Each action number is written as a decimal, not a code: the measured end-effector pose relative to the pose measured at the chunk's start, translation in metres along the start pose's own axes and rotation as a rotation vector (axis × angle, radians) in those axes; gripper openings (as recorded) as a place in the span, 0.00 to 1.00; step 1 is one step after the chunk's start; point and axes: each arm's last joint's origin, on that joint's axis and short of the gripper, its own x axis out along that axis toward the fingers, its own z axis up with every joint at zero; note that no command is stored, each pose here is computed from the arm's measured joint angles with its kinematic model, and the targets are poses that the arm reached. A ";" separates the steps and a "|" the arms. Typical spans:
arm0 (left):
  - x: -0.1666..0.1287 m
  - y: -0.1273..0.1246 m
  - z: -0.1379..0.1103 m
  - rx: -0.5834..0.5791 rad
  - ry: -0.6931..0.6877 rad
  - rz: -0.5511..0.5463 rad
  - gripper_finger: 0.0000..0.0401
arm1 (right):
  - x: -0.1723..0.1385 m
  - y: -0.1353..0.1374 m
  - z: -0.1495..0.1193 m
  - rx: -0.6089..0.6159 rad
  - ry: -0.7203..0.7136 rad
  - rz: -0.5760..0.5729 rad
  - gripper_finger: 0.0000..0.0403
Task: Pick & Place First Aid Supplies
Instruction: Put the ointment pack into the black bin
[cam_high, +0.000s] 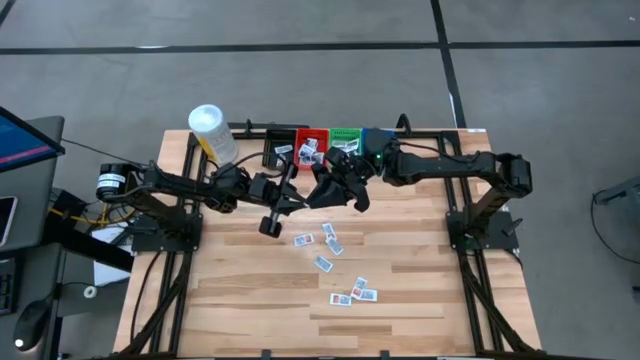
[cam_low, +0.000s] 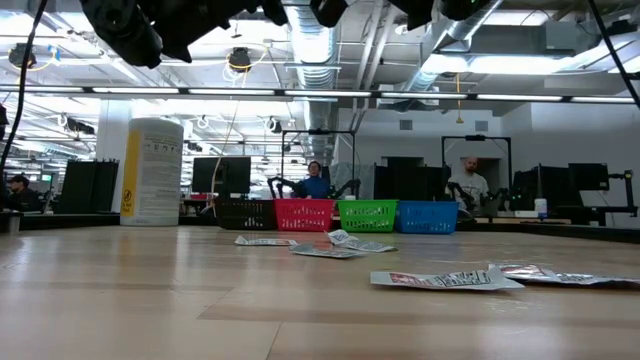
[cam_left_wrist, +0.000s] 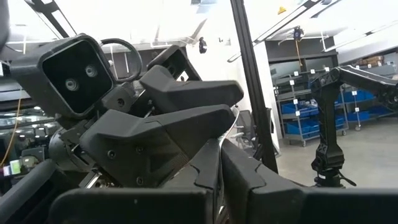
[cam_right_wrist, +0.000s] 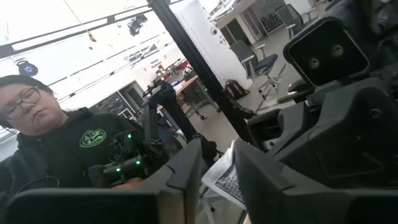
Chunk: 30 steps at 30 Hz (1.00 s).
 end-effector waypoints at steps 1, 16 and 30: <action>0.000 0.000 0.000 0.000 0.001 0.002 0.03 | -0.001 -0.001 0.001 0.002 0.003 -0.001 0.24; -0.005 0.007 -0.020 -0.073 0.190 0.028 0.02 | -0.024 -0.027 -0.010 0.142 0.194 -0.047 0.30; -0.012 0.013 -0.029 -0.103 0.280 0.058 0.02 | -0.042 -0.042 -0.009 0.128 0.193 -0.150 0.25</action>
